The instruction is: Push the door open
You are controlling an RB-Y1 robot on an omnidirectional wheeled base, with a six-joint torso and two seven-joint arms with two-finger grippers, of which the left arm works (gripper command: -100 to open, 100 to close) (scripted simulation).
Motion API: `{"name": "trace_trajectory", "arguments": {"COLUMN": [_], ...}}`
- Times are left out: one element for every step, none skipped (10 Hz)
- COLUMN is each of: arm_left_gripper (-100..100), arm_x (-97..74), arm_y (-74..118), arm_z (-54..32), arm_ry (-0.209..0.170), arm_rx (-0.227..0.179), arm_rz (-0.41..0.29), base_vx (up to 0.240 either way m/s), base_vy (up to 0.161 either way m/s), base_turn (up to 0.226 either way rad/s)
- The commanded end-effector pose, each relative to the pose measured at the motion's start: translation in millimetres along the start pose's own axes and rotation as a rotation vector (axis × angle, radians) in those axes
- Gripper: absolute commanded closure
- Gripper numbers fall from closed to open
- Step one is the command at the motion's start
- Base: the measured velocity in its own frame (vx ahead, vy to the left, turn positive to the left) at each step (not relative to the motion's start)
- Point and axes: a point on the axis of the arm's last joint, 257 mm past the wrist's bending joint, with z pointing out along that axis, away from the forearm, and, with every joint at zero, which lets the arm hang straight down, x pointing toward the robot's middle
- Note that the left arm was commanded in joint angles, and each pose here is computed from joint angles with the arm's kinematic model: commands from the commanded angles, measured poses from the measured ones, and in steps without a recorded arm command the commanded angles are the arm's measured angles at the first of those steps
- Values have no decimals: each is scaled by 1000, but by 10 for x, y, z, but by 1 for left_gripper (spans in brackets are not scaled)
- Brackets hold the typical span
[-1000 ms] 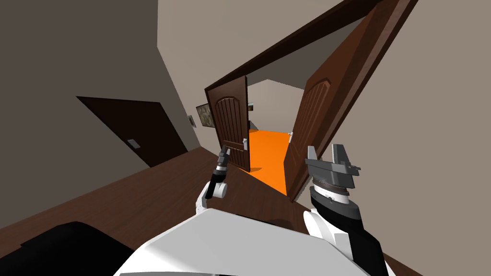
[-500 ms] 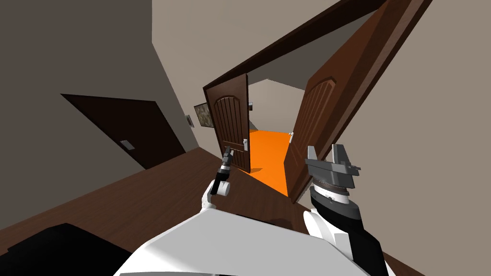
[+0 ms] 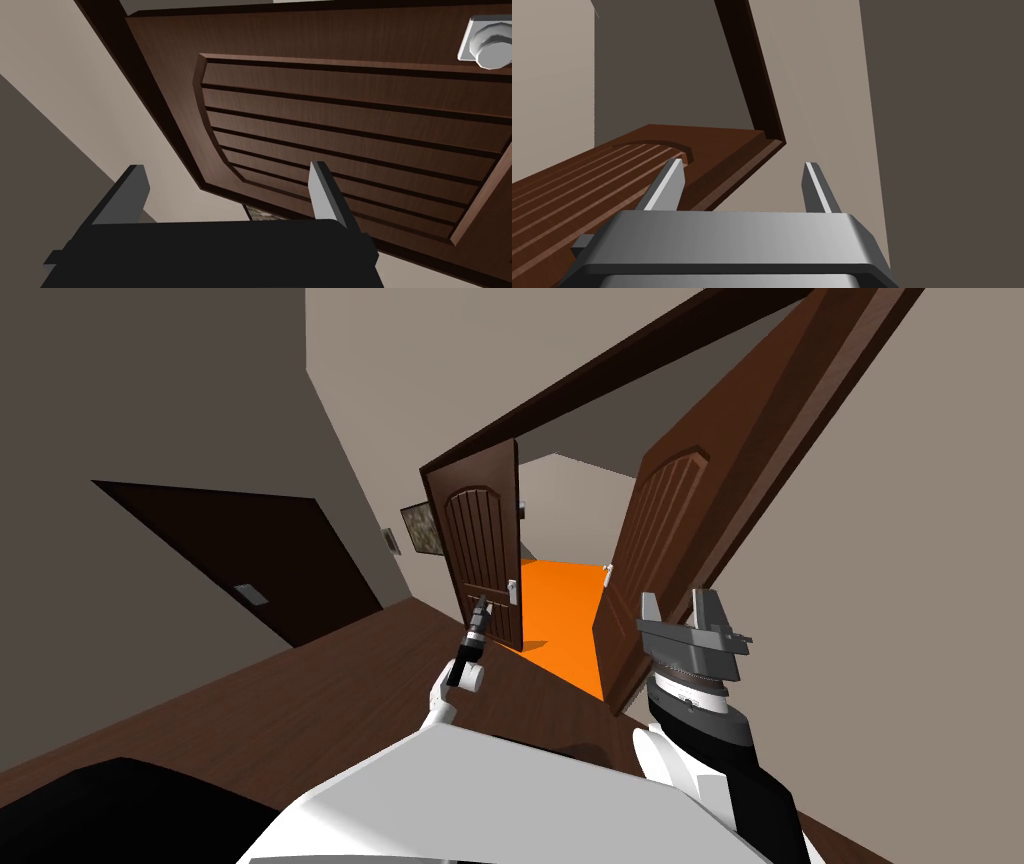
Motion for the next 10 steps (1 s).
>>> {"name": "trace_trajectory", "arguments": {"arm_left_gripper": [-100,-100,-100,-100,-100,-100,-100,-100,-100,-100], "arm_x": [66,66,116,167,167,218,217,268,319,316], "arm_y": [140,173,289,401,441,537,570,664,727,821], "arm_z": [25,13,44,73,57,90,75,107,150,104], "arm_ry": [11,11,21,30,30,39,39,49,58,57], "arm_rx": [-23,-30,-50,-71,-79,-96,-104,-121,-132,-154], "arm_rz": [-15,-15,-26,-38,-37,-48,-48,-58,-68,-66], "base_vx": [46,35,44,83,58,43,32,45,66,41], "base_vy": [54,49,56,79,68,67,55,59,95,75], "base_turn": [-33,-29,-39,-71,-30,-42,-21,-32,-72,-32]}}
